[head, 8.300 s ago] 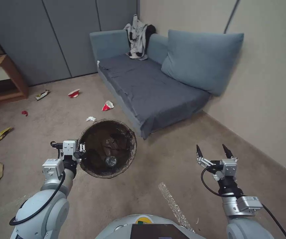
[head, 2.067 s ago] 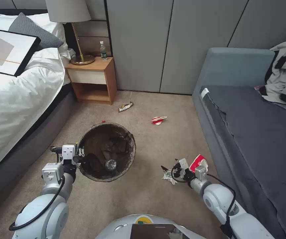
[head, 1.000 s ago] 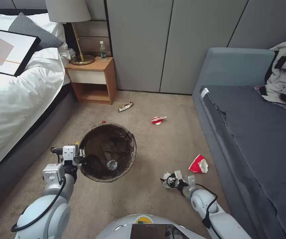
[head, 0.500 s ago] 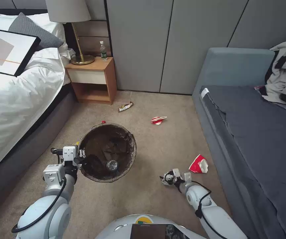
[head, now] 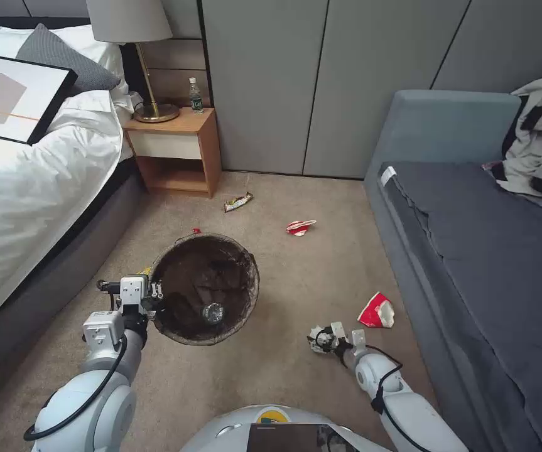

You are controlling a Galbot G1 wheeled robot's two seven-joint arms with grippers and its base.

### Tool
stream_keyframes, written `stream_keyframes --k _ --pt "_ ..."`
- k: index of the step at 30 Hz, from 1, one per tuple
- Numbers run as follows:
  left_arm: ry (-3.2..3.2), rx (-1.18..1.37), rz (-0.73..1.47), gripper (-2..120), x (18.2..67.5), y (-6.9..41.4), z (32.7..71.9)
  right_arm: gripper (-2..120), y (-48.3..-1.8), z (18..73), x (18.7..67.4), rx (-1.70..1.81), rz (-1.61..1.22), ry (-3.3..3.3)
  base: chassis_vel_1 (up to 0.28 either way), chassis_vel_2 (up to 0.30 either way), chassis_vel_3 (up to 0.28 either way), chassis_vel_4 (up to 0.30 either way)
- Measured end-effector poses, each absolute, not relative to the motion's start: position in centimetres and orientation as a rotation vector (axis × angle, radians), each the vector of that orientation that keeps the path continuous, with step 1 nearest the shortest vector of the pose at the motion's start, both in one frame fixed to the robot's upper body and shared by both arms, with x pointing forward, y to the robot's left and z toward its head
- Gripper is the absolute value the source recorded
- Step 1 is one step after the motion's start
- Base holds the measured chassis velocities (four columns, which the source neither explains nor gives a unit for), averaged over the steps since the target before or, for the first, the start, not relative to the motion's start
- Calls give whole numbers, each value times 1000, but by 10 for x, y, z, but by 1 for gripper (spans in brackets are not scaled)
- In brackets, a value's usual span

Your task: Pick up the trash bin, then pick up the garbage from the floor and place it into the trash bin.

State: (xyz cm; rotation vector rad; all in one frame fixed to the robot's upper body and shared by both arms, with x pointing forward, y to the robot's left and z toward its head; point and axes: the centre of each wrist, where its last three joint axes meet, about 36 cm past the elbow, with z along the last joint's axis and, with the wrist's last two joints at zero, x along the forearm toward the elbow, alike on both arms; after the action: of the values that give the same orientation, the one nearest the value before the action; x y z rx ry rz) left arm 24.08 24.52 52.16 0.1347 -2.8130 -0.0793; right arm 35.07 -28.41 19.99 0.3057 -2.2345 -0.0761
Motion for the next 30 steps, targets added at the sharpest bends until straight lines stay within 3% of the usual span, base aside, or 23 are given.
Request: stream_keyframes --k 14,30 --pt "-2813 131 -82 3 241 245 521 100 -283 189 349 291 -47 -2228 0 0 0 0" --pt "-2821 130 -79 3 242 246 523 67 -284 174 341 275 -29 -2209 0 0 0 0"
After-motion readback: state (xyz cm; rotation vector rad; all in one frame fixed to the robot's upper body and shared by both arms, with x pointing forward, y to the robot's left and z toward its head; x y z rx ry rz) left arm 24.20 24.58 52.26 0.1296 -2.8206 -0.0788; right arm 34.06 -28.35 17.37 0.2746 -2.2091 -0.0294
